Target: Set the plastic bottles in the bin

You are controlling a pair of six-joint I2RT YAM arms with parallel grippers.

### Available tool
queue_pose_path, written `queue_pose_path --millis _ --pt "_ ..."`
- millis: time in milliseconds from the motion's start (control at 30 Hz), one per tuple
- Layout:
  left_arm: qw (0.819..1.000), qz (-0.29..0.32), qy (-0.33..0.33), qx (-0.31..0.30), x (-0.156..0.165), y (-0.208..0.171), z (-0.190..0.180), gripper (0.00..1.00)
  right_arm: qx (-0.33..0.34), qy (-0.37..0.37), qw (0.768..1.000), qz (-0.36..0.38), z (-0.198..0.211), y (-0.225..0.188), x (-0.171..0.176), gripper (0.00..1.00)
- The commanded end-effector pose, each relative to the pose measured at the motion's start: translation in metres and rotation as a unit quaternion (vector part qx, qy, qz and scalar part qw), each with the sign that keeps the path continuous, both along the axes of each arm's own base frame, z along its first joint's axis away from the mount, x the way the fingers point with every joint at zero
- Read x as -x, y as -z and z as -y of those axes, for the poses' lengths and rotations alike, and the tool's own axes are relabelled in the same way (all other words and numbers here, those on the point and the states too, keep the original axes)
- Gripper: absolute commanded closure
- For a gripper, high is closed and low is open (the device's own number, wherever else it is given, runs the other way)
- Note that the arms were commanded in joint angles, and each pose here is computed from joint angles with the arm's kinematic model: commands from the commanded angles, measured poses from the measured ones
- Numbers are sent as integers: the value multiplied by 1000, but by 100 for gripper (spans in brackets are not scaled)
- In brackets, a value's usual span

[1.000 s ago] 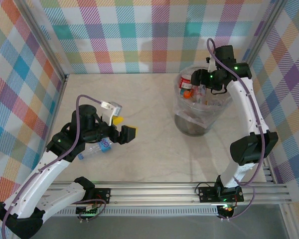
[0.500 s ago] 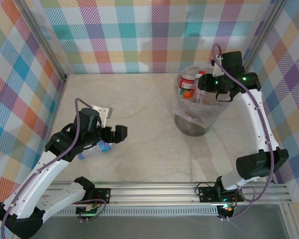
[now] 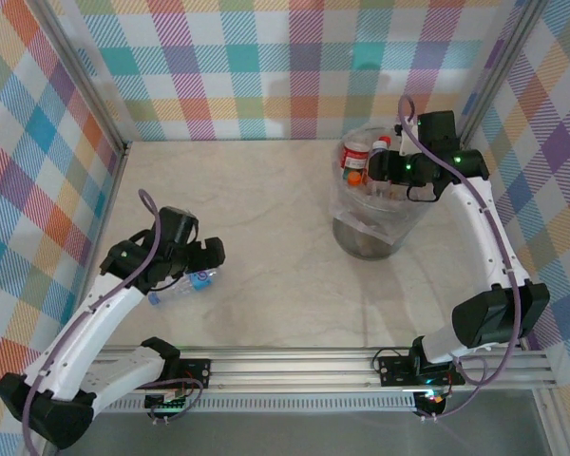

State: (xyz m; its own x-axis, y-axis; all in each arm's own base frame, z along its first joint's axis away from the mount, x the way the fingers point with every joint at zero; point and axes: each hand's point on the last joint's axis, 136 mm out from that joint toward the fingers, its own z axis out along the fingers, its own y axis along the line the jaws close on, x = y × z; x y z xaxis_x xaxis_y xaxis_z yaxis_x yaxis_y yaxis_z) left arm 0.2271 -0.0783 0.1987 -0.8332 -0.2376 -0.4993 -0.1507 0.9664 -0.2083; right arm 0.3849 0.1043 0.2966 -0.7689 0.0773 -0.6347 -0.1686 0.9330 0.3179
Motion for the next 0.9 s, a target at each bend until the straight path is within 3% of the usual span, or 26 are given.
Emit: queue_pose_path --millis 0,100,300,467,767,867 --pt "998 -47 -33 33 3 19 -8 5 -2 -15 999 40 -3 -17 5 37" --pt "994 -71 -62 62 2 31 -12 0 -4 -14 998 61 -1 -26 13 30" --pt "987 -101 -101 74 1 55 -21 0 -17 -27 995 93 -3 -47 30 16" --pt "989 -97 -112 -11 -5 66 -48 2 -54 -65 992 96 -18 -57 46 12" --pt "999 -42 -9 33 -14 72 -21 0 -73 -85 989 94 -25 -59 51 11" --pt "997 -66 -24 22 -6 77 -26 0 -75 -86 989 97 -26 -61 52 11"
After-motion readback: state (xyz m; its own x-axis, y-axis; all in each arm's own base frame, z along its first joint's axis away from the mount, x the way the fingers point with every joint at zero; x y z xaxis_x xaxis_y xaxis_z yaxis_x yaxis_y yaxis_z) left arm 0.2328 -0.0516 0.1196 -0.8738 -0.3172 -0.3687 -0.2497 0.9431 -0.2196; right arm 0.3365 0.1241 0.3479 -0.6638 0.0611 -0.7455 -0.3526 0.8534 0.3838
